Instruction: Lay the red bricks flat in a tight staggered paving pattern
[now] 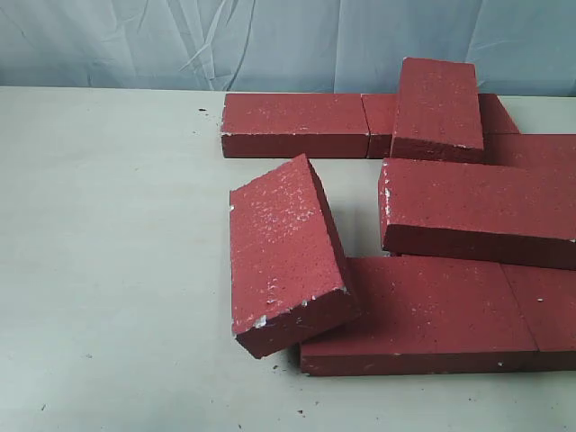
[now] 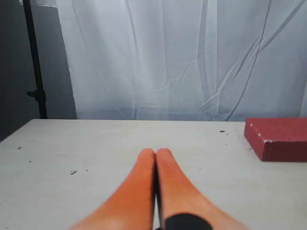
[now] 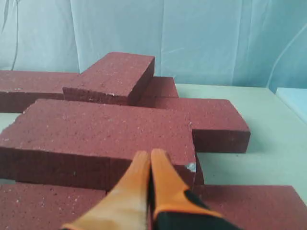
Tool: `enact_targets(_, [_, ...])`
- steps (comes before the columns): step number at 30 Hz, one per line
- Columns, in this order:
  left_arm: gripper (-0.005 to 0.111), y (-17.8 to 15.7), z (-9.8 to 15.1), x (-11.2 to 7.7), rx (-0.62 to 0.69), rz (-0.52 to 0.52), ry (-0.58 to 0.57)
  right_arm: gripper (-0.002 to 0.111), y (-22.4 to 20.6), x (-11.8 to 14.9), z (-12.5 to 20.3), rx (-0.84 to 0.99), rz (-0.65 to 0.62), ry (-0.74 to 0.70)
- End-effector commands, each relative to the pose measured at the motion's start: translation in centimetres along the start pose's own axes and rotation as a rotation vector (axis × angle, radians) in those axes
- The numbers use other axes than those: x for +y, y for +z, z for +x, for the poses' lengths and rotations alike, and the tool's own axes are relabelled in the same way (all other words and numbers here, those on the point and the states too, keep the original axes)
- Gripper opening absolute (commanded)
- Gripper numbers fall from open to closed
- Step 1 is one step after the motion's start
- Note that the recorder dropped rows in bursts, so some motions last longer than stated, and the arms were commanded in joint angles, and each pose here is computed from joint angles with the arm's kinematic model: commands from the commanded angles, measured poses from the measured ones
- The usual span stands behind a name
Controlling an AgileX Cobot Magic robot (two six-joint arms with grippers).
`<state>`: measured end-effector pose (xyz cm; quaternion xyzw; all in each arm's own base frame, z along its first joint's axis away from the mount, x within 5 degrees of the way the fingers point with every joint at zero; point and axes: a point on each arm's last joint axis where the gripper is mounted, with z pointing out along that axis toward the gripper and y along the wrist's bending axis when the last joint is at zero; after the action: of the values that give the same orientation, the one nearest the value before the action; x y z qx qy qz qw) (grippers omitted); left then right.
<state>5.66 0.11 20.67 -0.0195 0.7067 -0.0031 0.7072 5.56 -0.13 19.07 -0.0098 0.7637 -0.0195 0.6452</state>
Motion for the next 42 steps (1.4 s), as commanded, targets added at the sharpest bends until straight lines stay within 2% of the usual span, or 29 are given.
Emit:
enact_targets(1, [0.0, 0.0, -0.2, -0.1, -0.034, 0.01, -0.138, -0.001, -0.1, 0.0, -0.7, -0.089, 0.008, -0.014])
enact_targets(4, [0.0, 0.0, -0.4, 0.0, -0.06, 0.009, -0.158, -0.001, -0.1, 0.0, -1.2, -0.135, 0.002, 0.015])
enact_targets(9, [0.0, -0.2, -1.7, 0.2, -0.202, -0.006, -0.186, -0.001, -0.3, 0.0, -2.3, -0.261, 0.001, 0.027])
enact_targets(17, [0.0, -0.7, -3.3, 0.6, -0.392, -0.018, -0.241, -0.001, -1.0, -0.5, -3.9, -0.461, -0.011, 0.304])
enact_targets(19, [0.0, -0.8, -3.5, 0.6, -0.418, -0.017, -0.253, -0.001, -1.3, -0.7, -4.5, -0.532, -0.015, 0.359])
enact_targets(20, [0.0, -1.0, -3.9, 0.7, -0.47, -0.02, -0.257, -0.001, -1.6, -0.8, -4.9, -0.593, -0.02, 0.391])
enact_targets(23, [0.0, -1.5, -4.7, 0.9, -0.572, -0.028, -0.258, -0.001, -2.0, -0.9, -5.9, -0.646, -0.024, 0.387])
enact_targets(25, [0.0, -1.7, -5.1, 1.0, -0.626, -0.033, -0.257, -0.001, -2.6, -0.9, -7.6, -0.688, -0.031, 0.349])
enact_targets(29, [0.0, -1.2, -8.0, 1.0, -0.729, -0.048, -0.222, -0.001, -2.0, -0.8, -11.8, -0.682, -0.034, 0.273])
enact_targets(31, [0.0, -0.3, -9.8, 0.7, -0.731, -0.031, -0.163, -0.001, -1.0, -0.7, -13.7, -0.649, -0.034, 0.219])
enact_targets(33, [0.0, 1.2, -11.2, -0.2, -0.672, 0.017, -0.038, -0.001, 0.3, -0.5, -15.4, -0.621, -0.037, 0.15])
enact_targets(35, [0.0, 3.1, -12.0, -0.7, -0.581, 0.06, 0.006, -0.001, 2.1, -0.3, -16.7, -0.545, -0.041, 0.064])
enact_targets(42, [0.0, 8.4, -13.5, -1.2, -0.355, 0.08, 0.108, -0.001, 6.7, -0.4, -17.4, -0.25, -0.02, 0.012])
